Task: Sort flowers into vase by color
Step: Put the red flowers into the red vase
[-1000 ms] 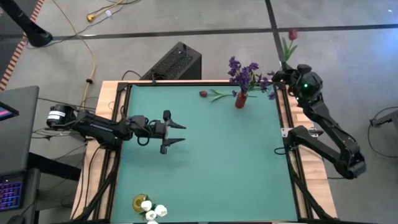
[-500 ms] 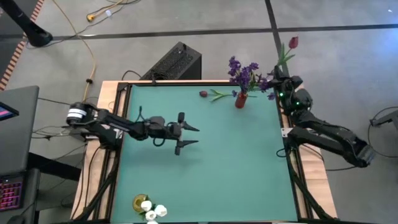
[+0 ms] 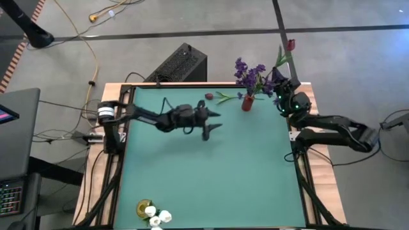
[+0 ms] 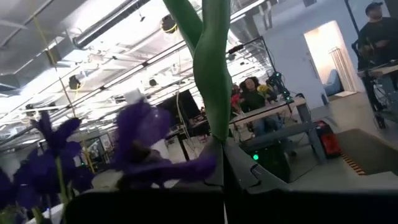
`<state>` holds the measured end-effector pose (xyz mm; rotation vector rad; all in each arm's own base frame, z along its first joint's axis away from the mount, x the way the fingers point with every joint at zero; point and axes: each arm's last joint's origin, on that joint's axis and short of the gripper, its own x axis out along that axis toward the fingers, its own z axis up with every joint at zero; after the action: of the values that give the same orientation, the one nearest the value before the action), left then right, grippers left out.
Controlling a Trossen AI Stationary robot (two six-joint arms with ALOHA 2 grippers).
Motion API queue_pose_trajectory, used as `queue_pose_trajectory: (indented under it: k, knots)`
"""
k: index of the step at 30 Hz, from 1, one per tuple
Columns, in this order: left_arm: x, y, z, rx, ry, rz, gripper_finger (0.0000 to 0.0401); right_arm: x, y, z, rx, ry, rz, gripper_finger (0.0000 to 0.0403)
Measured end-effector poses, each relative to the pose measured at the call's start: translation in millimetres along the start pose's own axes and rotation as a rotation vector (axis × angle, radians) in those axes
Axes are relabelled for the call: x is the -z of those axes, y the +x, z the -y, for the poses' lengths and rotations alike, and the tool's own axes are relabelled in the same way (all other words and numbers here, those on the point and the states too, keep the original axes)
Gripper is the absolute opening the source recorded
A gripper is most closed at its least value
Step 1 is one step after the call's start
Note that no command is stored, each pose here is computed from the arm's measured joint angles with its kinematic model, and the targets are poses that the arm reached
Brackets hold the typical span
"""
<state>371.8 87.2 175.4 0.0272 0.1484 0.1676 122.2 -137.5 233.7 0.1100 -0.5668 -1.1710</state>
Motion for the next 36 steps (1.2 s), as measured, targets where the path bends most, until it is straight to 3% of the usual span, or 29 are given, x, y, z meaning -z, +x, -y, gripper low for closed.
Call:
queue_pose_trajectory:
  k: [3, 7, 16, 21, 36]
  knots:
    - [2.7, 17.4, -20.5, -0.036, -0.063, 0.005, 0.0215, 2.6, 0.6, 0.2, 0.002, -0.009, -0.01, 0.0014]
    - [11.1, 46.3, -39.2, 0.005, -0.106, -0.032, 0.0215, 2.6, 0.0, -1.8, -0.014, -0.01, -0.007, 0.0014]
    - [8.4, 91.3, -54.7, -0.038, -0.114, -0.047, 0.0215, 1.0, -3.5, -9.9, -0.078, -0.046, 0.003, 0.0014]
    - [-1.7, 96.7, -57.9, -0.088, -0.042, -0.078, 0.0215, -3.3, -5.1, -11.5, -0.087, -0.065, 0.022, 0.0014]
    - [-6.5, 98.0, -63.0, -0.104, -0.016, -0.082, 0.0215, 6.4, -4.4, -10.8, -0.101, -0.105, -0.057, 0.0014]
